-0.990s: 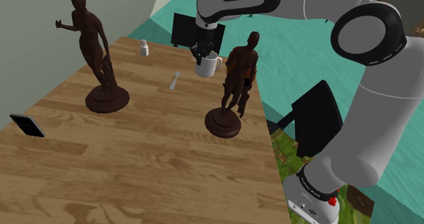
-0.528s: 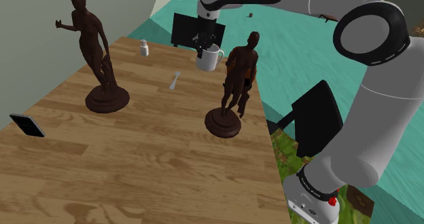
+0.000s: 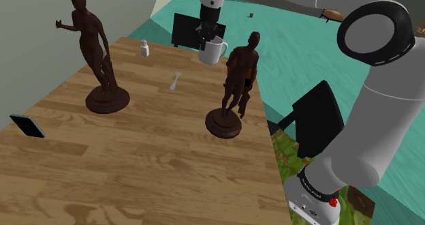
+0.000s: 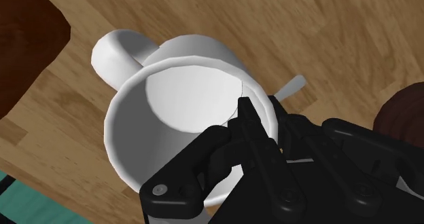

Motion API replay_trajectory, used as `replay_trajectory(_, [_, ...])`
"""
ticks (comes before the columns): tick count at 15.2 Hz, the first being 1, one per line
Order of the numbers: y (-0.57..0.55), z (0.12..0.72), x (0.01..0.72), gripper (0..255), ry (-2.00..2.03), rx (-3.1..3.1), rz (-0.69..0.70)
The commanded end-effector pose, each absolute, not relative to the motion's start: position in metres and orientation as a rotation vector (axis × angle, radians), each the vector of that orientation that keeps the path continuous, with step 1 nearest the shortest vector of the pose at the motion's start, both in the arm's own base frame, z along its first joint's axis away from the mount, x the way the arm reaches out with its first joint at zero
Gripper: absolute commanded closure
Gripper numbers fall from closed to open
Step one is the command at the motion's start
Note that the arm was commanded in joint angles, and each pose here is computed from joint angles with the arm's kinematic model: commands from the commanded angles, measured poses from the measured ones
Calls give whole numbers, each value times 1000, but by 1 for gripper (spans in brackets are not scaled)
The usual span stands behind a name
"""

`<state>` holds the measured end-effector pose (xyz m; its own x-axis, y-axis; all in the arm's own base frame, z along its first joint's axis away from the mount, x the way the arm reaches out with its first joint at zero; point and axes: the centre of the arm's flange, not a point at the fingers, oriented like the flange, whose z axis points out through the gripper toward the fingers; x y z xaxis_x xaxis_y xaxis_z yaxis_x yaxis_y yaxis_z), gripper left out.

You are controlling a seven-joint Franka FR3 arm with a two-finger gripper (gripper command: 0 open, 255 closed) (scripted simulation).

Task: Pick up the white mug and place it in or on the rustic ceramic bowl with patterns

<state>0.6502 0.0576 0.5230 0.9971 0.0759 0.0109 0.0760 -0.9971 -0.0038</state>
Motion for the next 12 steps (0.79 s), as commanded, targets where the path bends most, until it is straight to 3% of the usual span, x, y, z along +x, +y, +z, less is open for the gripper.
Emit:
replay_trajectory(1, [42,527,637,255,-119,-3135,-18])
replay_trajectory(12, [-65,547,541,255,-119,-3135,-18])
